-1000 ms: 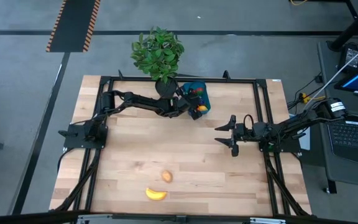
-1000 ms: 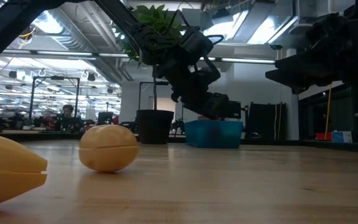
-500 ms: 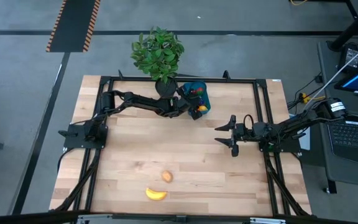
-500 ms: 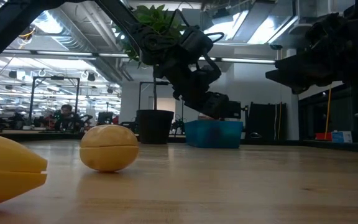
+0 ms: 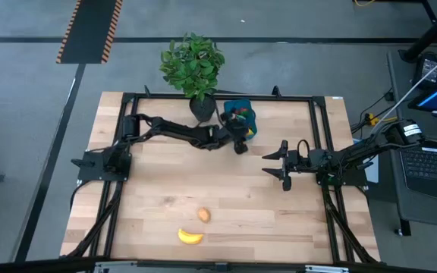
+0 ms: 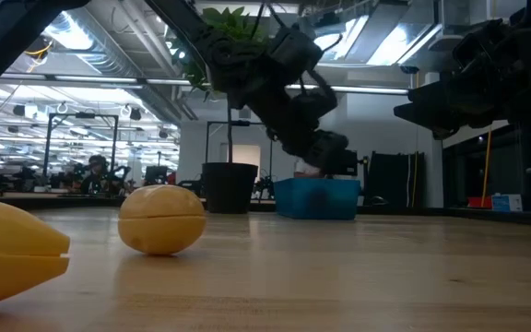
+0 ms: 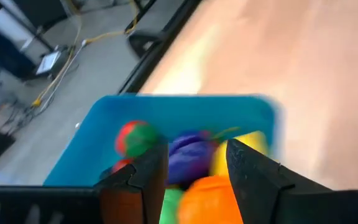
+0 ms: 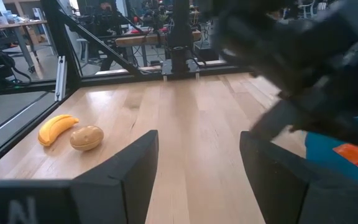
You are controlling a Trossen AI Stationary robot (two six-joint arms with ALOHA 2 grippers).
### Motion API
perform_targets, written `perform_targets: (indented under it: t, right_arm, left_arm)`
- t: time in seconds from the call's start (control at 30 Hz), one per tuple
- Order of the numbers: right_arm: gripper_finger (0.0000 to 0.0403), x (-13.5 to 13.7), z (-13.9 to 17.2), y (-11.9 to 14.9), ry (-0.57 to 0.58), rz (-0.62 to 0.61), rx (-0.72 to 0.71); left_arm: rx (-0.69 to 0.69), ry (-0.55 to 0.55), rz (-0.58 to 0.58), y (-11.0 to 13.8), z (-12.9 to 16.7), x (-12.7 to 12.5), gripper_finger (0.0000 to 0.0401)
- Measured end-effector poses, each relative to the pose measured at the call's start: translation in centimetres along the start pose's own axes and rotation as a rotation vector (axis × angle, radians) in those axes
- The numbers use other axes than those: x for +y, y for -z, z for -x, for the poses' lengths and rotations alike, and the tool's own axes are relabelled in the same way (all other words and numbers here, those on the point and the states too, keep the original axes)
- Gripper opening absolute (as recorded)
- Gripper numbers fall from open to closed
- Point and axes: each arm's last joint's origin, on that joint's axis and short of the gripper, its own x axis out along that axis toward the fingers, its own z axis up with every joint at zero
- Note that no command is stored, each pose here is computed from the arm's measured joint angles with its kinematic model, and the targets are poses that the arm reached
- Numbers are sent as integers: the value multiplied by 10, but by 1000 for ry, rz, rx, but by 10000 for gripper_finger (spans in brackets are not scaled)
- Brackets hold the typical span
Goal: Pick and placing Produce into tupperware
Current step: Put the potato into the blue bin
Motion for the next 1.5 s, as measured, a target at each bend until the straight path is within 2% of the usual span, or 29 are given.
perform_targets:
  t: [0.2,0.43,0.57,0.7,0.87,1.1,1.5]
  right_arm:
    - [227,0,0,0,0,0,1]
    - [227,0,0,4,4,3,44]
    - [227,0,0,4,2,-13,44]
    - [227,0,0,4,2,-51,45]
    - [227,1,0,5,-42,-47,56]
    - [227,2,0,6,-60,-49,63]
    - [227,2,0,6,-72,-72,69]
  left_arm:
    - [-80,57,-19,-10,21,-32,148]
    - [-117,72,-38,-14,44,-62,153]
    - [-142,120,-66,-20,61,-72,150]
    - [-182,232,-58,-20,82,-72,137]
    - [-198,282,26,6,111,-60,118]
    - [-373,333,120,43,161,-48,94]
    - [-444,481,86,98,227,-39,68]
